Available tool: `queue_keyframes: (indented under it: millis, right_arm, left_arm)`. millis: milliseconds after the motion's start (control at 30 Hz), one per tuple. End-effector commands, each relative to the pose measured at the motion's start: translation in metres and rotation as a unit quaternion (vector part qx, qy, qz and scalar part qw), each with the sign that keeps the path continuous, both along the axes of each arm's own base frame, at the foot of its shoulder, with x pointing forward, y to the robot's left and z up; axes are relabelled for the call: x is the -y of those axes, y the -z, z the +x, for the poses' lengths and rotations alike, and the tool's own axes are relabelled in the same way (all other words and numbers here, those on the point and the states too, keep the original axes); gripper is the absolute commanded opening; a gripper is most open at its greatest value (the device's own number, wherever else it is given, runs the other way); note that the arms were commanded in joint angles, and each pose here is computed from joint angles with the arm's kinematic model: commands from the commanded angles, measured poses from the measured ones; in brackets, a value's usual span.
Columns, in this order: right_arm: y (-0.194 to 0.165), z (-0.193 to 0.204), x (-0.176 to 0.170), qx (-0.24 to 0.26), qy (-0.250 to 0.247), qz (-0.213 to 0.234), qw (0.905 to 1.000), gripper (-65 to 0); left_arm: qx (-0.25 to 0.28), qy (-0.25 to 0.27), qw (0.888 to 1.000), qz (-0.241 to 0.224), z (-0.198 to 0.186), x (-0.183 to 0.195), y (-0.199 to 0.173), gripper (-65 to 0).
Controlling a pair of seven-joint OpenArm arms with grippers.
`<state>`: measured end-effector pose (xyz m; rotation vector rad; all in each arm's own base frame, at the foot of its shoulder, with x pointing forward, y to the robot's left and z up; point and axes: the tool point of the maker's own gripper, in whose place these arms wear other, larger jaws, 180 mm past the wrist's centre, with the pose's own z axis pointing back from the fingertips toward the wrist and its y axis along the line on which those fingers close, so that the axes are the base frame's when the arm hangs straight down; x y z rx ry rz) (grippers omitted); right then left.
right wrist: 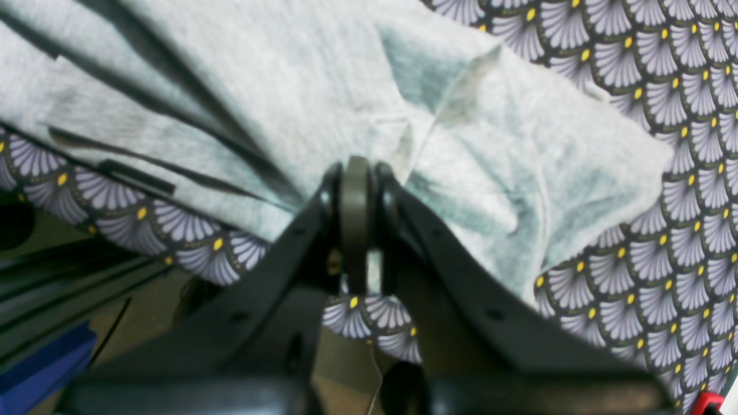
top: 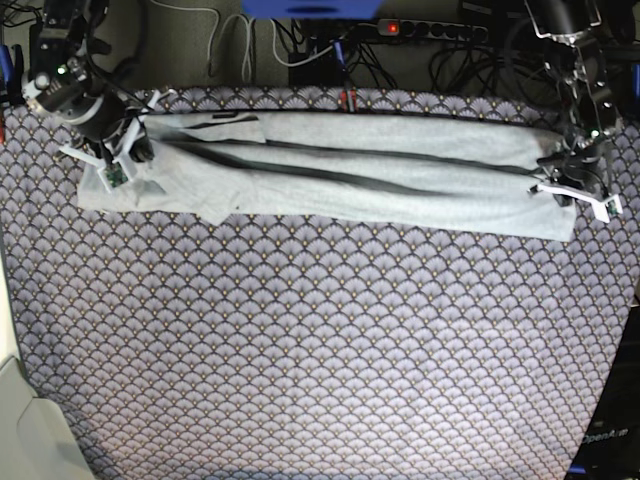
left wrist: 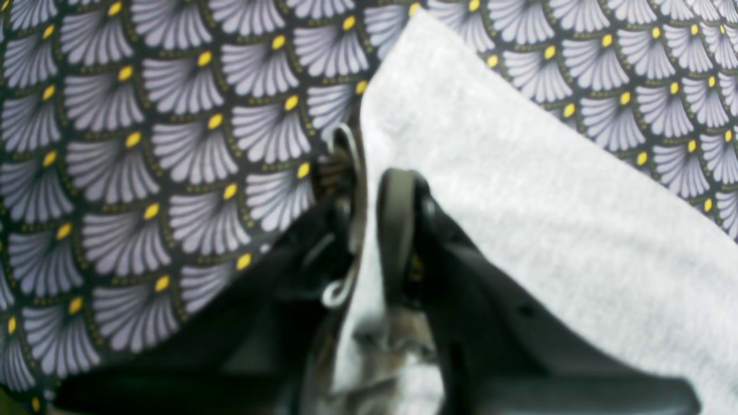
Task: Fold the T-shirt properly
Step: 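Grasp the strip end with the left gripper and fold it toward the middle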
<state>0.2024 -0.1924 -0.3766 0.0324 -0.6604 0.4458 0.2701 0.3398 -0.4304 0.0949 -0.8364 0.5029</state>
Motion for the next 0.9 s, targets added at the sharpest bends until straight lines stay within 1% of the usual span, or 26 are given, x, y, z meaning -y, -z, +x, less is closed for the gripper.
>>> queue_keyframes:
  millis: [0,67,167,233,333,433,500,633,767,867]
  right_arm:
    - [-0.008,0.005,0.002,0.016,-0.001,-0.001,0.9999,-65.0]
    - [-0.008,0.005,0.002,0.016,-0.001,-0.001,0.9999,-65.0]
    - [-0.007,0.005,0.002,0.015,0.000,-0.001,0.9999,-65.0]
    - [-0.004,0.004,0.003,0.010,0.001,0.000,0.9999,-65.0]
    - [0.005,0.000,0.004,-0.003,0.006,0.004,1.0000,-65.0]
    - [0.016,0.001,0.007,-0.017,0.013,0.012,0.9997,-65.0]
    - [0.027,-0.004,0.010,-0.034,0.019,0.016,0.9991,-65.0]
    - [0.036,-0.001,0.012,-0.044,0.024,0.021,0.9985,-65.0]
    - [0.036,0.000,0.012,-0.044,0.025,0.022,0.9985,-65.0]
    - [0.036,0.000,0.013,-0.044,0.025,0.022,0.9985,-65.0]
  left_arm:
    - [-0.013,0.004,1.000,0.002,-0.004,0.000,-0.001,-64.5]
    - [0.012,0.014,1.000,0.012,0.006,0.004,-0.020,-64.5]
    - [0.057,0.026,0.998,-0.004,0.015,0.021,-0.045,-64.5]
    - [0.090,0.041,0.995,-0.008,0.020,0.032,-0.069,-64.5]
    - [0.099,0.087,0.991,-0.028,0.025,0.067,-0.089,-64.5]
    - [0.107,0.143,0.983,-0.052,0.031,0.109,-0.106,-64.5]
    - [0.107,0.174,0.977,-0.065,0.031,0.132,-0.111,-64.5]
    - [0.113,0.221,0.964,-0.098,0.030,0.184,-0.117,-64.6]
    - [0.100,0.243,0.956,-0.128,0.023,0.215,-0.110,-64.6]
    - [0.087,0.267,0.949,-0.140,0.015,0.236,-0.102,-64.6]
